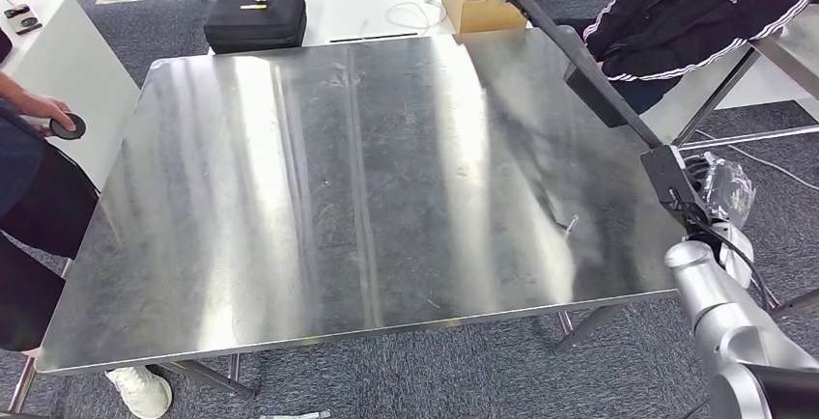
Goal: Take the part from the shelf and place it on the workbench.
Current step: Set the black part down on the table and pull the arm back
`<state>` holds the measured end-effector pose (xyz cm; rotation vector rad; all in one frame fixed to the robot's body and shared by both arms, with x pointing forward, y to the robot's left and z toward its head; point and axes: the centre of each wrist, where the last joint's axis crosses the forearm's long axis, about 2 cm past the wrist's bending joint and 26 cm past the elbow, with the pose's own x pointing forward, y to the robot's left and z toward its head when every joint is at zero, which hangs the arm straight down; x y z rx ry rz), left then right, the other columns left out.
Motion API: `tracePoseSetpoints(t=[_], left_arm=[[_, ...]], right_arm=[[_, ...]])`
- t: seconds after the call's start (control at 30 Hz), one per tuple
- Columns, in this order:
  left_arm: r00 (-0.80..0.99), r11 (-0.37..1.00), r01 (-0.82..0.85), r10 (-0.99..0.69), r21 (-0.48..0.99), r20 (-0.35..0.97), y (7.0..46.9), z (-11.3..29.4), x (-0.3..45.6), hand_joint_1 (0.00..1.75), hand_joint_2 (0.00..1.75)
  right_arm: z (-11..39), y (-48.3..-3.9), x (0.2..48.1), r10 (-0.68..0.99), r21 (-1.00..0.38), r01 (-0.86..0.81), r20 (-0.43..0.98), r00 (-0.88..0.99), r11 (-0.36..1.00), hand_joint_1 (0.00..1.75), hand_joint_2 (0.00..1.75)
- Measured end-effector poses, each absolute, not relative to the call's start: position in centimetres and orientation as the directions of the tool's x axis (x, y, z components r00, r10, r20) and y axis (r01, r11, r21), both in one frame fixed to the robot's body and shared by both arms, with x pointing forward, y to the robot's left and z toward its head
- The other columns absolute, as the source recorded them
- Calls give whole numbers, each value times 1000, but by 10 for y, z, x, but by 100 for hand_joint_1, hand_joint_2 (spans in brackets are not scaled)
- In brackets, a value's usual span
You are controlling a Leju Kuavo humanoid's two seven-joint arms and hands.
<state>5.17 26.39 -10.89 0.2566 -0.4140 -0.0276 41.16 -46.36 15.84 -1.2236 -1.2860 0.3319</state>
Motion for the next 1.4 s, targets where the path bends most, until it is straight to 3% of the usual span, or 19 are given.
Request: tracePoseSetpoints(t=[0.23,0.37,0.63,0.77,1.17,1.4], left_arm=[[916,967,-31,-74,253,394,264,-109,52,0,175],[916,967,-32,-73,254,394,264,-109,52,0,175],[913,962,-40,-75,269,401,265,-109,52,0,175],[911,960,-45,-73,275,405,265,-109,52,0,0],[917,958,-42,-75,283,391,265,-109,52,0,0],[918,958,-37,-80,284,388,265,-109,52,0,0]], right_arm=[[153,-474,405,766,-822,412,541,346,394,175,175],[152,-475,404,765,-822,410,541,349,394,0,0],[149,-469,404,781,-826,399,534,324,399,0,0],[147,-461,406,796,-824,391,533,288,410,0,0],[138,-392,423,756,-729,213,647,-99,651,0,0],[132,-357,424,730,-724,117,653,-201,680,0,0]])
